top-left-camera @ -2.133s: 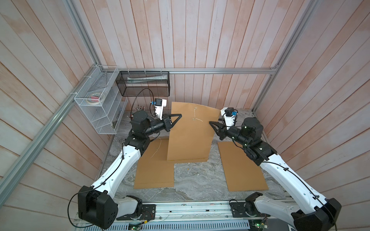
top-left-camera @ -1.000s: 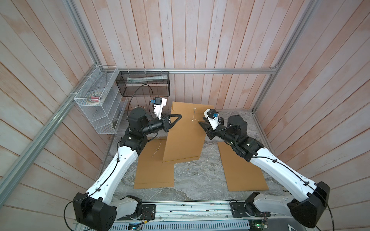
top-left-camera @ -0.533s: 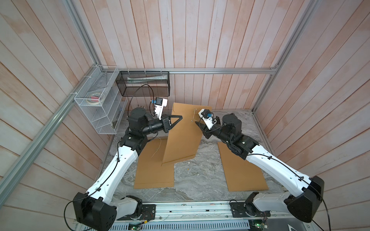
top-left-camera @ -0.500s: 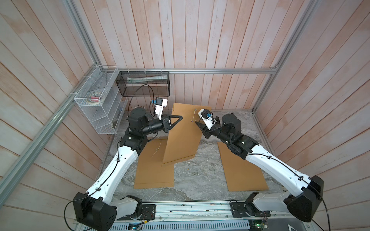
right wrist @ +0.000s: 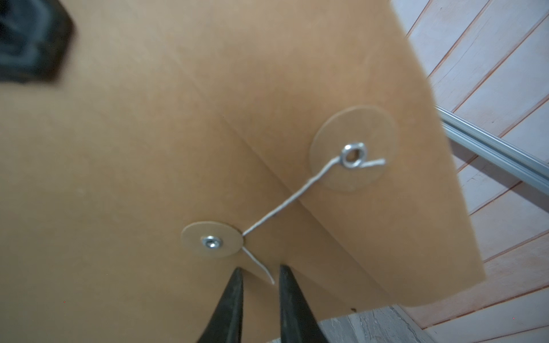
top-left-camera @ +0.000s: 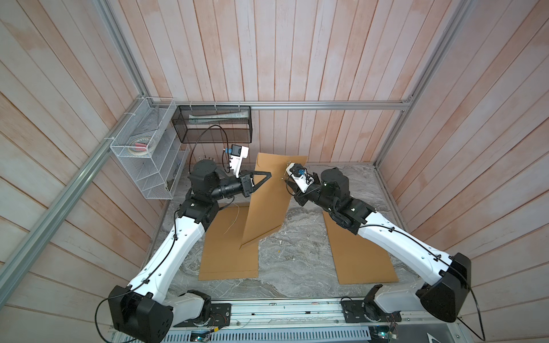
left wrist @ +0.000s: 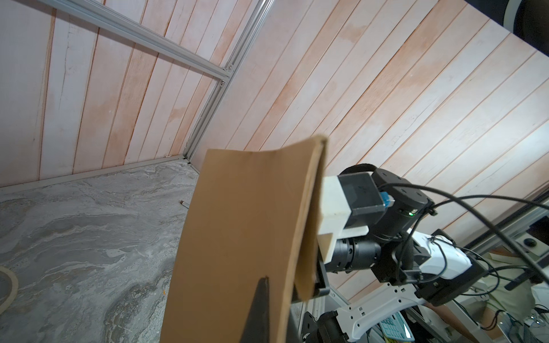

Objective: Open the file bag

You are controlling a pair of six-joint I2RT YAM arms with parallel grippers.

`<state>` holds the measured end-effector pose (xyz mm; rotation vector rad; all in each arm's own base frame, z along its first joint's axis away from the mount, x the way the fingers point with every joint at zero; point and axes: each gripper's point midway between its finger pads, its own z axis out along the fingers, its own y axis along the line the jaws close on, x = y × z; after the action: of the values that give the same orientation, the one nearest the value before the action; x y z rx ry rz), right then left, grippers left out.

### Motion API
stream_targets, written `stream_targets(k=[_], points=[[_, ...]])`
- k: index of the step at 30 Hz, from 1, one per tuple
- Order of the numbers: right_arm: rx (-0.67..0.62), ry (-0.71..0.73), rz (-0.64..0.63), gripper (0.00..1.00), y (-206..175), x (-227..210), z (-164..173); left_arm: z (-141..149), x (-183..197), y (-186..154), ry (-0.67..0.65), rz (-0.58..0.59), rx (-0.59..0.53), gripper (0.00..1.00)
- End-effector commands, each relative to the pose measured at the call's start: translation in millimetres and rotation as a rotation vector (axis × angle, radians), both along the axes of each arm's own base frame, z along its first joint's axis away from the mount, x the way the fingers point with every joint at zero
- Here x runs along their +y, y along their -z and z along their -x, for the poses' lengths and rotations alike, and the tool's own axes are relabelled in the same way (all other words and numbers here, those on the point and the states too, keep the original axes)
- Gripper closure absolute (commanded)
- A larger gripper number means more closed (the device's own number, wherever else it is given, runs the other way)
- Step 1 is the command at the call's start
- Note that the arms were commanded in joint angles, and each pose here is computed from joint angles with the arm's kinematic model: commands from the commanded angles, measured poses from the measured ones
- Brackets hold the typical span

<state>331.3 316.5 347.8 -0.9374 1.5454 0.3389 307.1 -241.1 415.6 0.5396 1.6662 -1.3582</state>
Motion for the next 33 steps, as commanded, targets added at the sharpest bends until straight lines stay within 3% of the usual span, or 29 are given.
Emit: stream_targets(k=[1,23,33], points=[[-0.029,0.003,-0.007,0.77,-10.4,6.0,-1.9,4.9,-0.8,-11.5,0.024,0.026,-0.032,1.00],[-0.110,0.044,-0.009,0.77,-27.3,8.4,-8.4,8.0,-1.3,-7.4,0.039,0.019,-0.021,1.00],[-0.125,0.037,0.003,0.84,-30.0,13.2,-10.4,10.3,-1.3,-9.3,0.045,0.021,-0.028,1.00]])
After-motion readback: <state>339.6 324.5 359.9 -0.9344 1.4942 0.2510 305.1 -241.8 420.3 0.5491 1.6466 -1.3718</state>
